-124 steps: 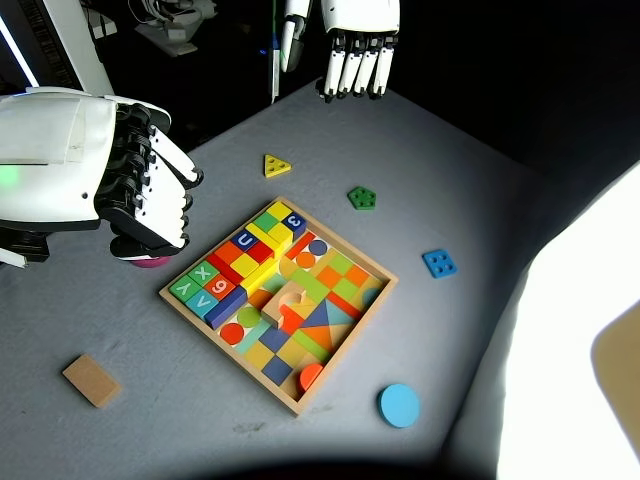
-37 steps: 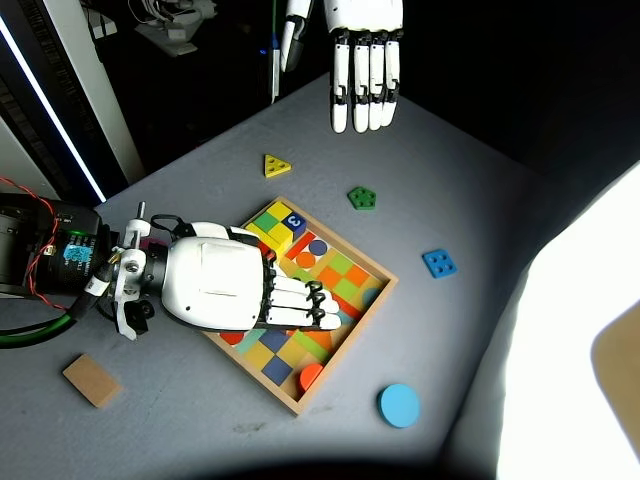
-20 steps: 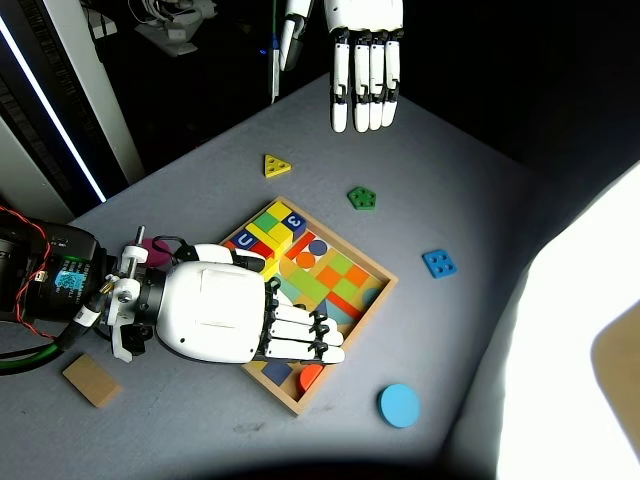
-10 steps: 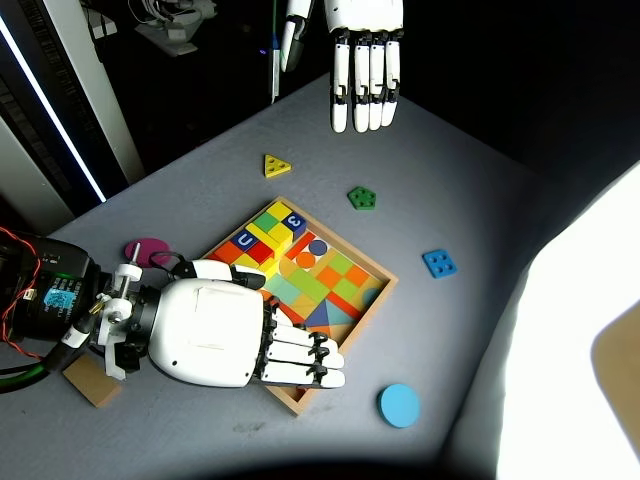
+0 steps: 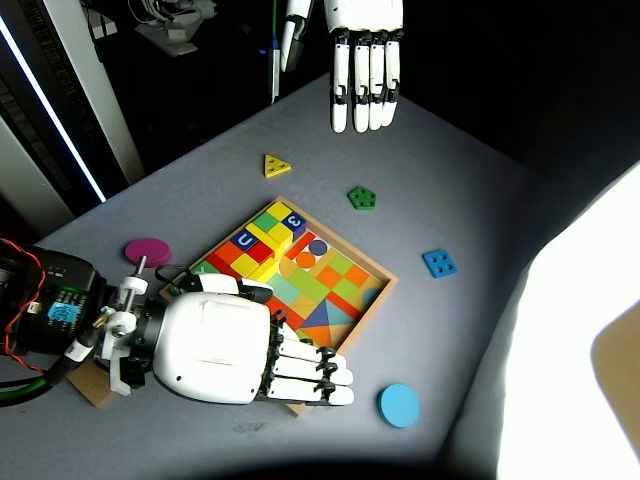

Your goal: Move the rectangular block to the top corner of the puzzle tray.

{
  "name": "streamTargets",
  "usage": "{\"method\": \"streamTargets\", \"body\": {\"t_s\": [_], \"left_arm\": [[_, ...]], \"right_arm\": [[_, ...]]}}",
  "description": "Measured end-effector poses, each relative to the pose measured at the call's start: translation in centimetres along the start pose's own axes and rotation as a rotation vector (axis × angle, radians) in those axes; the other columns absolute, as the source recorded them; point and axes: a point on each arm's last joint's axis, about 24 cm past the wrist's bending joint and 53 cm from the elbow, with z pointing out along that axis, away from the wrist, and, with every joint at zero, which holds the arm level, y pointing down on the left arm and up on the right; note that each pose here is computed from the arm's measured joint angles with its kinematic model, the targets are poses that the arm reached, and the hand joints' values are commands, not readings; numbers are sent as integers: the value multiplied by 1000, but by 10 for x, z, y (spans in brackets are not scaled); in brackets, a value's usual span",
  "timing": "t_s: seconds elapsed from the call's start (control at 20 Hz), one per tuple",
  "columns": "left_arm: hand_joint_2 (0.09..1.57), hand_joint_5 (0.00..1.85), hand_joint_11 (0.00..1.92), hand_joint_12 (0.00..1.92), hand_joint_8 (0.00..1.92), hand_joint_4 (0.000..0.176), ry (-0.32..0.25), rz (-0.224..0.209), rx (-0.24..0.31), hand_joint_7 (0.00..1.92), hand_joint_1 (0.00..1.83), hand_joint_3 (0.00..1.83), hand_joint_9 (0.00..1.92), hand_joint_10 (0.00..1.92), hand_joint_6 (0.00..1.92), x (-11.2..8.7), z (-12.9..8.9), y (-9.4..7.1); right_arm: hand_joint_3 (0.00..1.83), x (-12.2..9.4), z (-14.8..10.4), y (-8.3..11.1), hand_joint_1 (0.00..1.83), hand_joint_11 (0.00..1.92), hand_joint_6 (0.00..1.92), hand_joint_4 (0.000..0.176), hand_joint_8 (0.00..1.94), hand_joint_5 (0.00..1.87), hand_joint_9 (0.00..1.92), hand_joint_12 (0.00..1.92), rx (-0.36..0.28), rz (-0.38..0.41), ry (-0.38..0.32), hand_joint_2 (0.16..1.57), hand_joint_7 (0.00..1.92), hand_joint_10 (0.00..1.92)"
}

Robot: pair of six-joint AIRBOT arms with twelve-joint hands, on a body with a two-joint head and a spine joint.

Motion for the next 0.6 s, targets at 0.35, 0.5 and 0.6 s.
{"method": "streamTargets", "body": {"t_s": [0.35, 0.5, 0.6], "left_arm": [[1275, 142, 0, 439, 4, 56, 0, 0, 0, 103, 189, 0, 119, 1, 3, 0, 0, 0], [1276, 138, 0, 502, 2, 52, 0, 0, 0, 109, 177, 0, 136, 4, 2, 0, 0, 0], [1276, 138, 0, 510, 1, 52, 0, 0, 1, 108, 172, 0, 132, 2, 2, 0, 0, 0]], "right_arm": [[0, -5, 6, 0, 0, 0, 2, 0, 6, 786, 0, 0, 0, -6, -10, 1188, 133, 0], [0, -6, 6, -1, 0, 0, 5, 0, 1, 794, 0, 0, 2, -7, -11, 1191, 126, 0], [0, -6, 6, -1, 0, 0, 6, 0, 7, 797, 0, 0, 2, -8, -10, 1194, 143, 0]]}}
